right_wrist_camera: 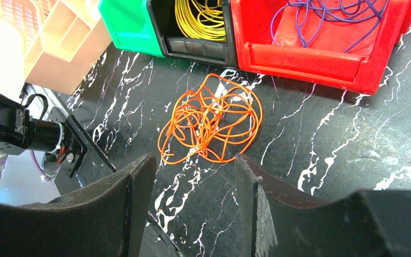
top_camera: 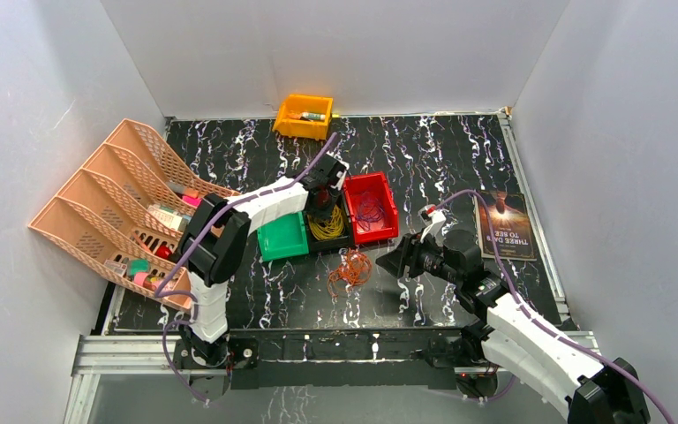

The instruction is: Untangle the cables

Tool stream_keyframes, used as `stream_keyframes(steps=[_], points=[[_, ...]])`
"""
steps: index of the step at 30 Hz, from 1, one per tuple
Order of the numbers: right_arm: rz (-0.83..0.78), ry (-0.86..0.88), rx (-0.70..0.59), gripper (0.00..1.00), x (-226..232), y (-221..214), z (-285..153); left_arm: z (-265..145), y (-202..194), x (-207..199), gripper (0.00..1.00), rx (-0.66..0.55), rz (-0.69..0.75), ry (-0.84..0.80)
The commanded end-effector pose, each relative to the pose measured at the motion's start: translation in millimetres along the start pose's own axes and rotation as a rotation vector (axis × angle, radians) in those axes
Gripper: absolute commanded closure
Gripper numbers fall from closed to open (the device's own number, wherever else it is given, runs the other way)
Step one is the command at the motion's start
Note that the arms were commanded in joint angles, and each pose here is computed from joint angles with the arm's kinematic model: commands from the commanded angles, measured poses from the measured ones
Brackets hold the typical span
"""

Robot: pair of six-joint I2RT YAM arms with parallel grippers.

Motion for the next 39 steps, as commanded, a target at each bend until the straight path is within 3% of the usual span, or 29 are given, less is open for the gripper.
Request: stream_keyframes(steps=[1,22,25,28,31,39], points=[[-0.015,0.023,-0.054,0.36,4,9,0,-8,8,0,1.0,-0.012,0.035,0.042],[-0.018,0.021,-0.05,0.36,4,8,-1,17,1,-6,1.0,0.045,0.067,0.038],[-0.018,0.019,-0.049,0.35,3,8,0,7,8,-5,1.0,0.011,0.067,0.041],[-0.015,0.024,-0.046,0.36,3,9,1,-11,23,-5,0.92,-0.046,0.065,0.04],[-0.011,0.032,-0.04,0.35,4,9,2,-23,30,-4,0.75,-0.079,0.065,0.043],[-0.008,0.037,-0.04,0.36,4,9,3,-39,36,-3,0.71,-0.111,0.062,0.033]])
Point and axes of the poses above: each gripper's point midway between its finger pads, its own z axis out along the fingers, its own x axis along the line the jaws close on, y = z × x, the point moved 10 cm from there along -z, back along the fingers, and after that the axes turned 11 degrees about -z, right-handed, at the moved point
